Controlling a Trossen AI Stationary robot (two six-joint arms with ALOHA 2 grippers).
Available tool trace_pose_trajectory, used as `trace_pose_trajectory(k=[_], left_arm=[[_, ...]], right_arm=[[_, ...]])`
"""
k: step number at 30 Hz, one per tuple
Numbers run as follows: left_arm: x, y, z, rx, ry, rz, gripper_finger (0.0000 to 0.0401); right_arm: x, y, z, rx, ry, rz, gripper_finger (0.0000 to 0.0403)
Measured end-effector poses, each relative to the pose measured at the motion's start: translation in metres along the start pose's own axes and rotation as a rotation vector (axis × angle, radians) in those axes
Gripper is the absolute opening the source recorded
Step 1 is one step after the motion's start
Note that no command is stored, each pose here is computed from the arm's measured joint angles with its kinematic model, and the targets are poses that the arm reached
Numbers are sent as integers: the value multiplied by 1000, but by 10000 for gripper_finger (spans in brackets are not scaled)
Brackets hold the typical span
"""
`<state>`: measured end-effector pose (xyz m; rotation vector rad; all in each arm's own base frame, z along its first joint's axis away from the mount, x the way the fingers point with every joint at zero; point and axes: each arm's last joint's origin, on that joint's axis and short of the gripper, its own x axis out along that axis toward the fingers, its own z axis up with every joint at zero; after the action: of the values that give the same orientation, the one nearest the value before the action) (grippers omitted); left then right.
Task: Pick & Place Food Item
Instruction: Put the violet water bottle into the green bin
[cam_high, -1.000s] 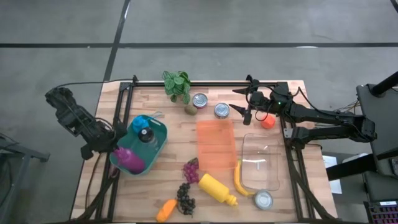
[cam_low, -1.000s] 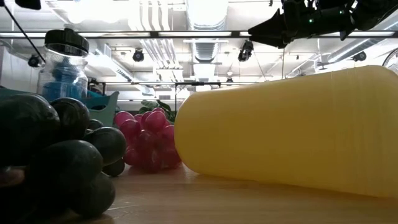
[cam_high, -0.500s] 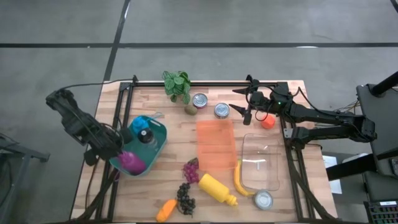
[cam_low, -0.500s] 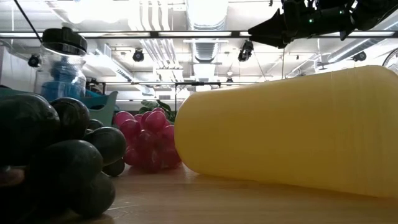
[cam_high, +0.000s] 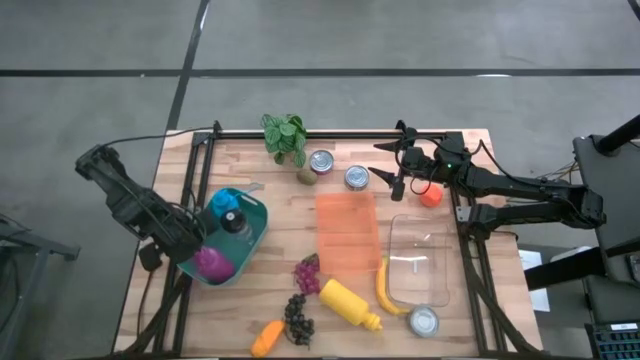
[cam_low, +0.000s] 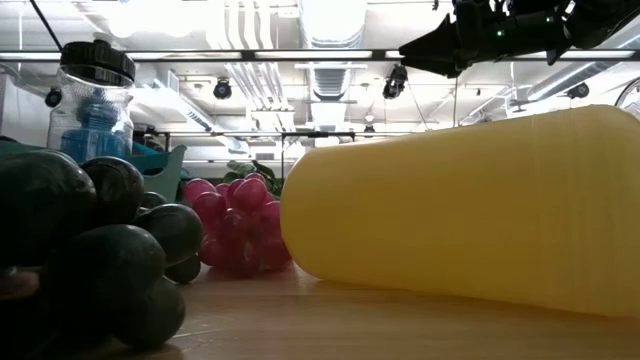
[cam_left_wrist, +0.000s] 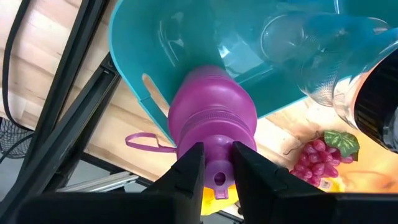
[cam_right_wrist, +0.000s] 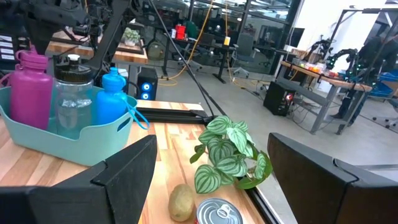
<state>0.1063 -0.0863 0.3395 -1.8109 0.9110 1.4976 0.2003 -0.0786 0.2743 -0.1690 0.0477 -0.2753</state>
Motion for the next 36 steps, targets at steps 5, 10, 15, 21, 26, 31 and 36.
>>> trace_pose_trajectory(k=[5,10,15,21,26,31,36], left_arm=[[3,-3,-5,-8,-18,4,77],[6,-6,-7,-17,-35,9,77],[7,-9,-9,-27,-40,21,77],[7,-13,-19,-32,-50,34,77],[13,-15,-26,-31,-84,44,77],[13,-18,-32,-36,-88,45,77],[14,-22,-42,-36,-100,49,77]], right_arm=[[0,0,0,0,0,0,305],[0,0,0,0,1,0,305],[0,0,0,0,0,0,305],[0,0,0,0,0,0,305],[0,0,0,0,0,0,305],[0,0,0,0,0,0,305],[0,0,0,0,0,0,305]])
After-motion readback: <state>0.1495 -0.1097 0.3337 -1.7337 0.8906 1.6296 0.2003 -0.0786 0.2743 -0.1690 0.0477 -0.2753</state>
